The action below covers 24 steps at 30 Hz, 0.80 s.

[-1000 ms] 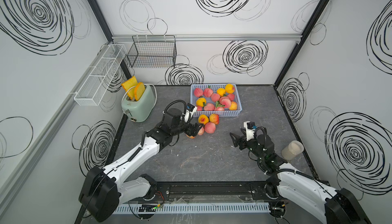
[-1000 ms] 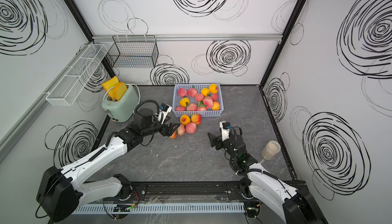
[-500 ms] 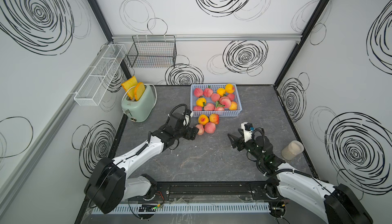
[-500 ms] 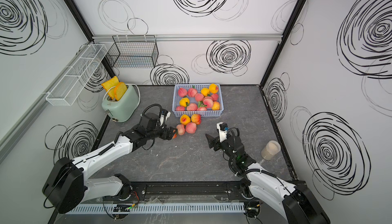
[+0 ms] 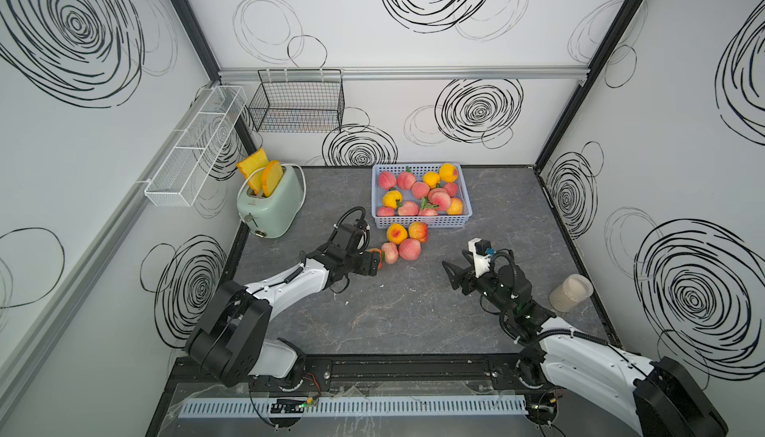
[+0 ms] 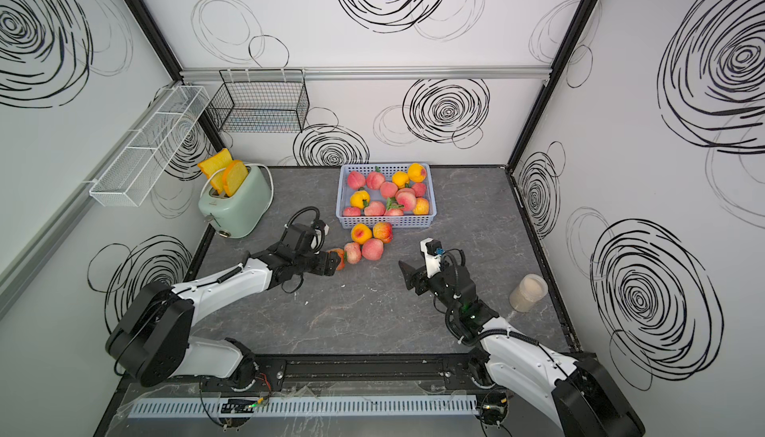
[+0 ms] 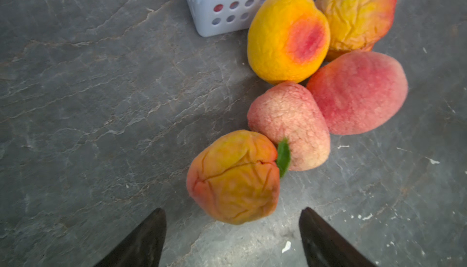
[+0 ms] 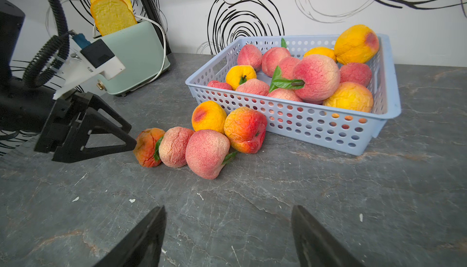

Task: Put the peaches into the basket
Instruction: Pick up the peach from the center of the board.

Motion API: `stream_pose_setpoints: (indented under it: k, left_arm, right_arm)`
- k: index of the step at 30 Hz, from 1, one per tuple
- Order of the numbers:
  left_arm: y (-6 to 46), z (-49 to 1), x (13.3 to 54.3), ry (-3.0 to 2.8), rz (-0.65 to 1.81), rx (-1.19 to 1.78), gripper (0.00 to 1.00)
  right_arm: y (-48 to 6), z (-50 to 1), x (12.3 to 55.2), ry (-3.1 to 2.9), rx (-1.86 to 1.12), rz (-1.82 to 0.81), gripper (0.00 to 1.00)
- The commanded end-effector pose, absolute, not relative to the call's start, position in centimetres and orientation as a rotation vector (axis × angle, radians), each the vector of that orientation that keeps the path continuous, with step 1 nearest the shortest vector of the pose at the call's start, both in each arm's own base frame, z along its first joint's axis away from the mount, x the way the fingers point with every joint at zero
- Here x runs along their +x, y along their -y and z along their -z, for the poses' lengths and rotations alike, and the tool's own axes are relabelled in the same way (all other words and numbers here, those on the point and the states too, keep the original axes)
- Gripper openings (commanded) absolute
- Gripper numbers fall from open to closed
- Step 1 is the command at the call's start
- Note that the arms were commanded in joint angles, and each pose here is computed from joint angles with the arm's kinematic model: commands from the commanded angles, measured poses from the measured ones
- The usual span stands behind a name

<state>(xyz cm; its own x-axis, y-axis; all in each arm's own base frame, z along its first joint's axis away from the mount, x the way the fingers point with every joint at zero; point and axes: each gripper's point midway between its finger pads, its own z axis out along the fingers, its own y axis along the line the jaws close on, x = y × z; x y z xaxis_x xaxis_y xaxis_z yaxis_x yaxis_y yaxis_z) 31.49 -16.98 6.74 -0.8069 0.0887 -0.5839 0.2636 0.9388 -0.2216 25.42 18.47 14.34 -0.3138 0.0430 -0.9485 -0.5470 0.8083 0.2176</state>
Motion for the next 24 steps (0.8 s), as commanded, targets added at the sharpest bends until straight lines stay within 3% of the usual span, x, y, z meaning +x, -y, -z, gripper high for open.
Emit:
stream_pose_setpoints:
  k: [1,10,24]
  left_arm:
    - [17.6,-7.9,33.2,-2.442,0.437,0.196,0.87]
    - [18.1,-7.4,34.5,-2.439,0.478,0.165,0.89]
    - [18.2,-5.8,35.2,-2.443,0.493,0.102,0.80]
  right_arm:
    - [-18.8,-16.3,25.9,-1.745,-0.388,-0.614,0.80]
    - [-18.9,-16.2,25.9,-1.747,-0.395,-0.613,0.80]
    - [-18.9,-16.3,25.9,-1.745,-0.394,-0.610,0.80]
